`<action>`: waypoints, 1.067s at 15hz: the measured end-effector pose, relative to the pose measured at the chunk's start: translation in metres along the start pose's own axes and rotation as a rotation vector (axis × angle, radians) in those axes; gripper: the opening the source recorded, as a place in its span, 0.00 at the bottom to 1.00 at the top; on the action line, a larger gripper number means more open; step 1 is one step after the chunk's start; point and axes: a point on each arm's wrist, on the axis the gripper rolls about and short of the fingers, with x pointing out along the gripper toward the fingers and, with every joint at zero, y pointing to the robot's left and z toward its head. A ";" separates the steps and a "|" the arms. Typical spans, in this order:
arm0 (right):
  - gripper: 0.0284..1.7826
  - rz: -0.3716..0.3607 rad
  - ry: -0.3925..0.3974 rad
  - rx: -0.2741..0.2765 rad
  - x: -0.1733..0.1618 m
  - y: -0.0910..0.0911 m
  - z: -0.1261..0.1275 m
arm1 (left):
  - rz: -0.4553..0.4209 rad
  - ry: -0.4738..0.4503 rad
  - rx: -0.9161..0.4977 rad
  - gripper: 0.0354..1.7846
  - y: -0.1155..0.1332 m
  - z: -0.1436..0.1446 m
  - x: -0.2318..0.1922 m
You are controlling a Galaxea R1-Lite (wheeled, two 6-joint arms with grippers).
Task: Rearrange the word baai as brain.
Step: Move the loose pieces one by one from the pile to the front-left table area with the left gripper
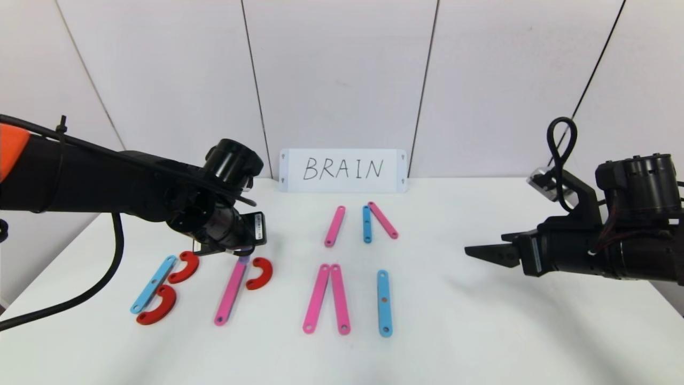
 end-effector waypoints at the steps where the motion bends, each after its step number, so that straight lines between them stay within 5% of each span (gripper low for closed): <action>1: 0.97 -0.001 0.000 0.000 0.000 0.000 0.000 | 0.008 -0.001 -0.027 0.13 -0.004 -0.005 -0.004; 16: 0.97 -0.006 0.008 0.005 0.003 -0.003 0.000 | 0.117 0.065 -0.194 0.13 -0.021 -0.068 -0.008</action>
